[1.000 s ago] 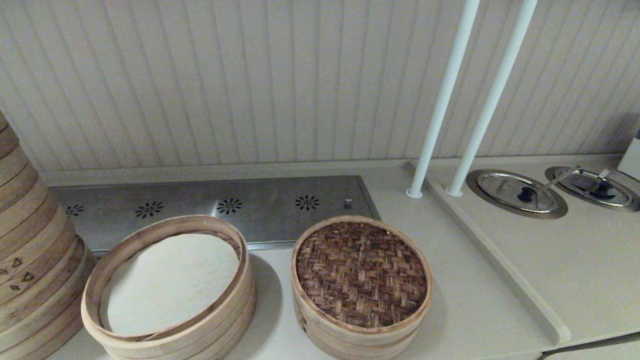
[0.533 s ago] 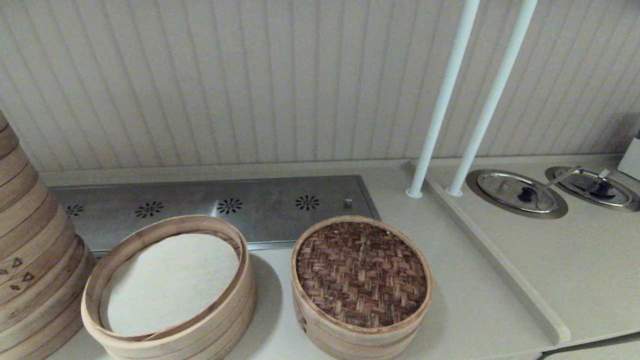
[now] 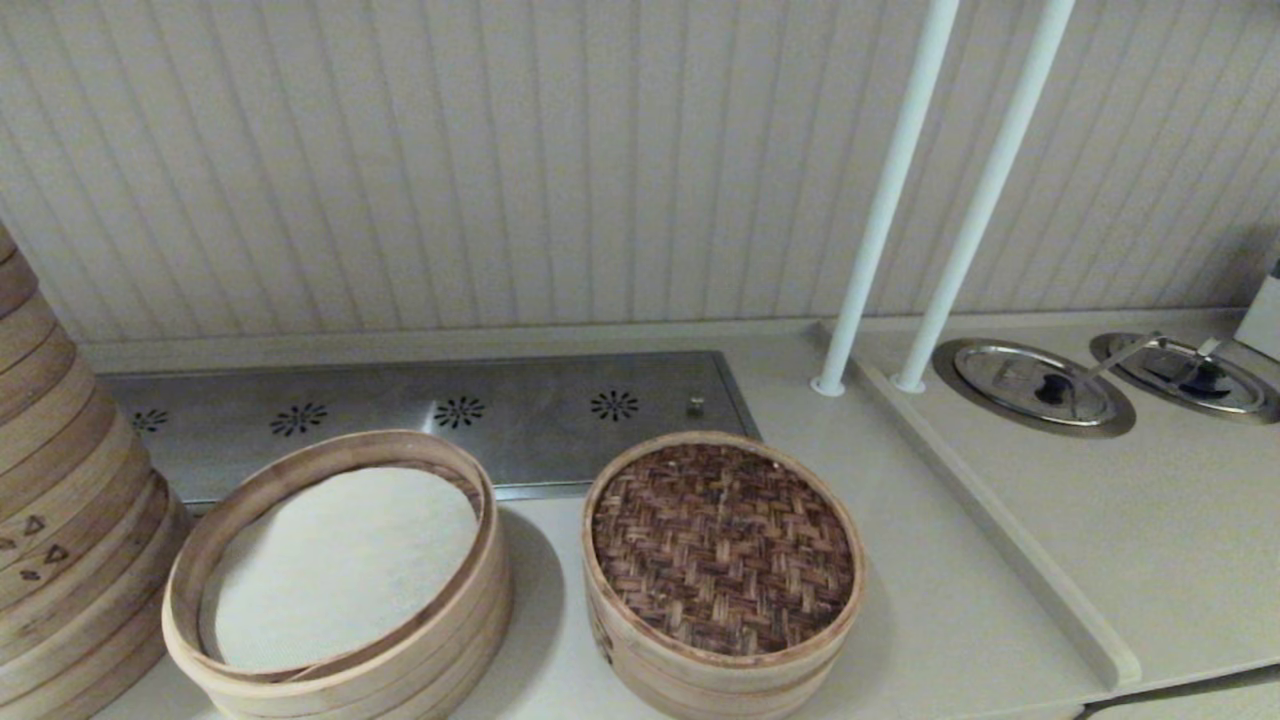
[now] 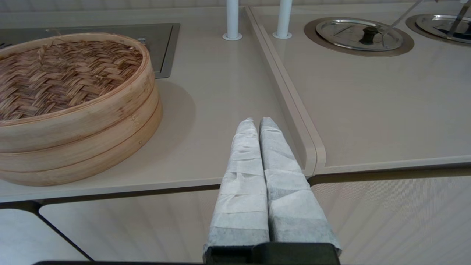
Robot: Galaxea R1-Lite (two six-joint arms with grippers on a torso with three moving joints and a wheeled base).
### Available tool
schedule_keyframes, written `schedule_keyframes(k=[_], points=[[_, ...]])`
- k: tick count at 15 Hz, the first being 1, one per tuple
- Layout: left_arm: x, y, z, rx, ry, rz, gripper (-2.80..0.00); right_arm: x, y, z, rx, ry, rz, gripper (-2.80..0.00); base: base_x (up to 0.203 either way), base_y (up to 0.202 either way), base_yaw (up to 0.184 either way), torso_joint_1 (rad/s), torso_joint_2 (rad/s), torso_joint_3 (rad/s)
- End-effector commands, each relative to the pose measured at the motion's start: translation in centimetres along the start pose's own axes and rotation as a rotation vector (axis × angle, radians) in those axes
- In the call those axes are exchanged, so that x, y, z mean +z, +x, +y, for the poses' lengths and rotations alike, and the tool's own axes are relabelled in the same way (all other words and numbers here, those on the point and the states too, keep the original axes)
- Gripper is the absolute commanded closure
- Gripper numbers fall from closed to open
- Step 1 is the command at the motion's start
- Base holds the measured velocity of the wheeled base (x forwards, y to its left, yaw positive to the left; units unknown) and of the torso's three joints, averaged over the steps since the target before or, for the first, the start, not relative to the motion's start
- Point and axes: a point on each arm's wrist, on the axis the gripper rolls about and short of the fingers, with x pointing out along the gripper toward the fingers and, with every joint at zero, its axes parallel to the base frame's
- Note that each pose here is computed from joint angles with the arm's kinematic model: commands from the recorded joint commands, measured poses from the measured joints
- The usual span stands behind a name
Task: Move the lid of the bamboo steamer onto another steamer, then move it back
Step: Pick up the steamer
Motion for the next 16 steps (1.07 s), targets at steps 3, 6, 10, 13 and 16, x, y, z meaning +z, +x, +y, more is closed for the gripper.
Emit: schedule_keyframes(k=[3,6,10,13,16], points=[[9.0,4.5,0.3,-0.124,0.004,0.077,0.0,-0.1,0.0,0.0,0.0,0.002,0.003,0.0,0.0,0.0,0.0,0.0,0.0,0.0],[14.2,9.3,-0.6,-0.21,0.003,0.162,0.0,-0.1,0.0,0.0,0.0,0.001,0.003,0.0,0.0,0.0,0.0,0.0,0.0,0.0],[17.2,15.5,-4.6,-0.4,0.024,0.37,0.0,-0.1,0.0,0.0,0.0,0.0,0.004,0.0,0.0,0.0,0.0,0.0,0.0,0.0],[16.7,20.0,-9.3,-0.506,0.029,0.533,0.0,-0.1,0.0,0.0,0.0,0.001,0.004,0.0,0.0,0.0,0.0,0.0,0.0,0.0],[15.6,22.7,-15.6,-0.609,0.037,0.676,0.0,-0.1,0.0,0.0,0.0,0.001,0.004,0.0,0.0,0.0,0.0,0.0,0.0,0.0]])
